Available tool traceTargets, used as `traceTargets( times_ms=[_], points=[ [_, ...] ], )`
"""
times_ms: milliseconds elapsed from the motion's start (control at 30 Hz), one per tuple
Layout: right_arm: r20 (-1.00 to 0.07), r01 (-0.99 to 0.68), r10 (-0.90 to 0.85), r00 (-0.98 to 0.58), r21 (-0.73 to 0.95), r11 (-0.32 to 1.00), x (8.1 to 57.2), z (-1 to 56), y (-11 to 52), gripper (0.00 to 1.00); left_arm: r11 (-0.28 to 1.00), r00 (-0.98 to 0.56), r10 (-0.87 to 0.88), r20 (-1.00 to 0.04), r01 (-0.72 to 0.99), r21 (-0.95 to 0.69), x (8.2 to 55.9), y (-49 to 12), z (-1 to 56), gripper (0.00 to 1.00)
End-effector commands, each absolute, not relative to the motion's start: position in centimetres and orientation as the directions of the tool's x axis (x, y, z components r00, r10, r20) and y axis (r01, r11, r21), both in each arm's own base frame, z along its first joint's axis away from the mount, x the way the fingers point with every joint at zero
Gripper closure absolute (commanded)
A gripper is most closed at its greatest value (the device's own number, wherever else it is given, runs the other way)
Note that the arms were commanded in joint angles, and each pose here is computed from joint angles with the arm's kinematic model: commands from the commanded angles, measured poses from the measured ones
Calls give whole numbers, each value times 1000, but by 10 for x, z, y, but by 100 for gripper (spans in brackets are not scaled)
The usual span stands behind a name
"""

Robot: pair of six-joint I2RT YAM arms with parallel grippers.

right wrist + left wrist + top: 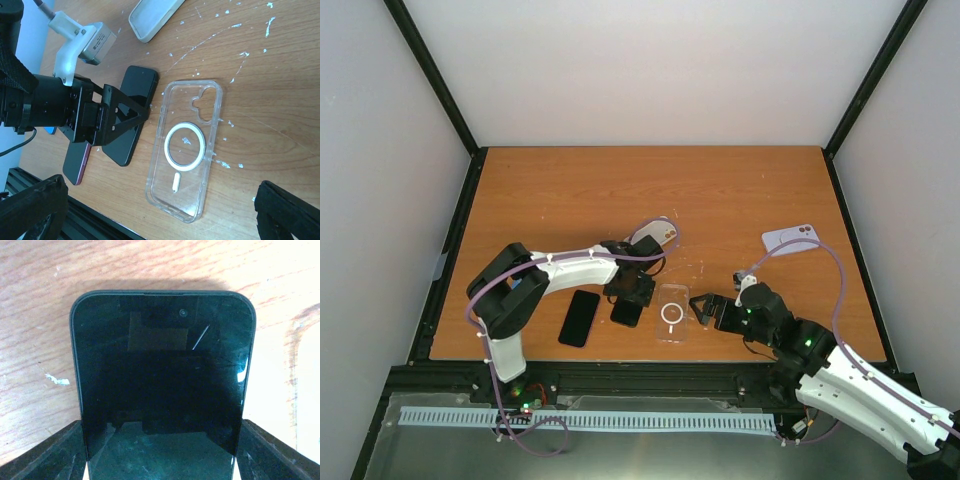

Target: Put the phone into the phone case

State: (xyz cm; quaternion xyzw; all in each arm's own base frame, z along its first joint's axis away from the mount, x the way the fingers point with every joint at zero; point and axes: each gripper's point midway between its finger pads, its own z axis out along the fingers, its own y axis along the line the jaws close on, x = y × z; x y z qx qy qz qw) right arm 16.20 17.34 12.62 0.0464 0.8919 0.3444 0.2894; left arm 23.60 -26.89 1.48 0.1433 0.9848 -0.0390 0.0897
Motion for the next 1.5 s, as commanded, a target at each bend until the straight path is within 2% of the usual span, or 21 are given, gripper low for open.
traceTargets(
  times_ms=[0,233,433,833,1233,1367,1467],
  points=[
    [-488,-118,291,-823,648,752,162,126,173,0,959,-951,273,-143,281,-38,226,-266,10,32],
    [-479,-121,289,-829,657,744,161,126,176,0,948,-949,254,-186,282,-148,227,-284,37,35],
    [-471,-118,284,-835,659,743,160,122,177,0,892,-955,226,-194,283,-352,221,-321,62,39],
    [-469,-122,289,-834,669,734,157,123,176,0,732,-974,174,-142,224,-643,208,-374,91,41],
    [-460,-110,314,-831,688,717,154,122,172,0,714,-992,115,-58,123,-689,200,-386,64,41],
    [-444,-103,310,-841,693,713,152,118,173,0,753,-996,83,-33,84,-652,198,-380,50,42],
    [-438,-99,312,-843,696,711,151,116,173,0,769,-997,71,-31,75,-635,200,-377,48,35]
  ],
)
